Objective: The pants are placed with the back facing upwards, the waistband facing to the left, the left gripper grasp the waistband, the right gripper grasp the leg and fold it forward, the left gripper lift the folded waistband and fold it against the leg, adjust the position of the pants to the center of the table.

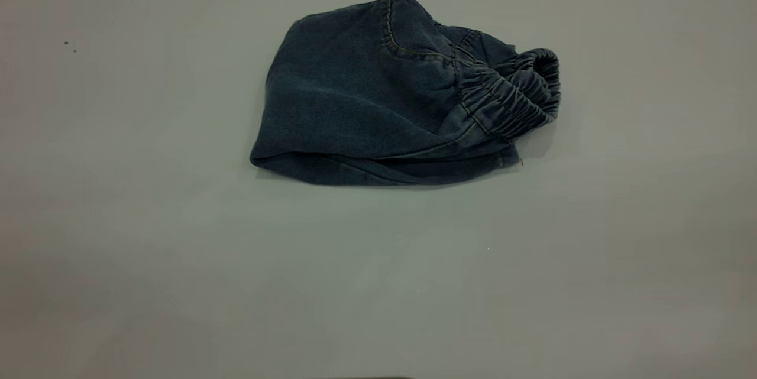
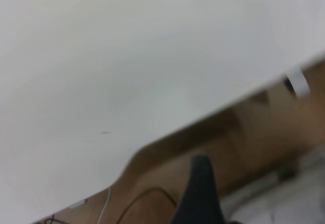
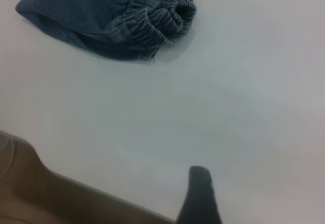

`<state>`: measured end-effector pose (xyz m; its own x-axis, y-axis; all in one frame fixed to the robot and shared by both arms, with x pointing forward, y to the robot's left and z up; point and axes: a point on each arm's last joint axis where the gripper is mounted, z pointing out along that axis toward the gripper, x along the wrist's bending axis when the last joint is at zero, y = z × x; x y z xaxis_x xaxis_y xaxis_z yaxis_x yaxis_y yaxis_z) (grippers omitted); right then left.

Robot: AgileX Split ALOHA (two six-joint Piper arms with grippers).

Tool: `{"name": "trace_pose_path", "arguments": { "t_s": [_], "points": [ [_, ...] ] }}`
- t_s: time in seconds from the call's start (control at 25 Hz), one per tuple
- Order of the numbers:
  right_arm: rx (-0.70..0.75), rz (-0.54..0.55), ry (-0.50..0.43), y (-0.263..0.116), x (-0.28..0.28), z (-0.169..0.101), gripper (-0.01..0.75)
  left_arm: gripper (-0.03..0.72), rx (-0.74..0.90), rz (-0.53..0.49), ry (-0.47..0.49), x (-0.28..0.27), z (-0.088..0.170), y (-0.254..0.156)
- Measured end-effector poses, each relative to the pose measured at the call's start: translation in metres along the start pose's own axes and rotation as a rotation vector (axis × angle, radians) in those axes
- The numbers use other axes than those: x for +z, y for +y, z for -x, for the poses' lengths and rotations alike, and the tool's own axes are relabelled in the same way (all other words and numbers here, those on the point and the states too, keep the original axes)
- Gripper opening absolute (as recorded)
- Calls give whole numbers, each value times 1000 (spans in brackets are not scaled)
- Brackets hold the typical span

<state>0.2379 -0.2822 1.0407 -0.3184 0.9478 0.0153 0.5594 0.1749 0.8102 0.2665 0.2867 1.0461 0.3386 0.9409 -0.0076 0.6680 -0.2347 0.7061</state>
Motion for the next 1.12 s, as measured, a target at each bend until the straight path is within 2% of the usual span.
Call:
{"name": "trace_pose_path", "arguments": {
  "t_s": [0.16, 0.4, 0.64, 1.12],
  "points": [
    [31, 1, -40, 1, 1, 0, 477, 547, -104, 121, 138, -15, 1, -12],
    [92, 3, -123, 1, 2, 1, 477, 547, -133, 239, 212, -27, 7, -26],
    [90, 65, -150, -4, -5, -3, 477, 547, -134, 244, 216, -28, 8, -28],
    [101, 71, -140, -4, -5, -5, 477, 547, -135, 244, 214, -28, 9, -28]
  ]
}}
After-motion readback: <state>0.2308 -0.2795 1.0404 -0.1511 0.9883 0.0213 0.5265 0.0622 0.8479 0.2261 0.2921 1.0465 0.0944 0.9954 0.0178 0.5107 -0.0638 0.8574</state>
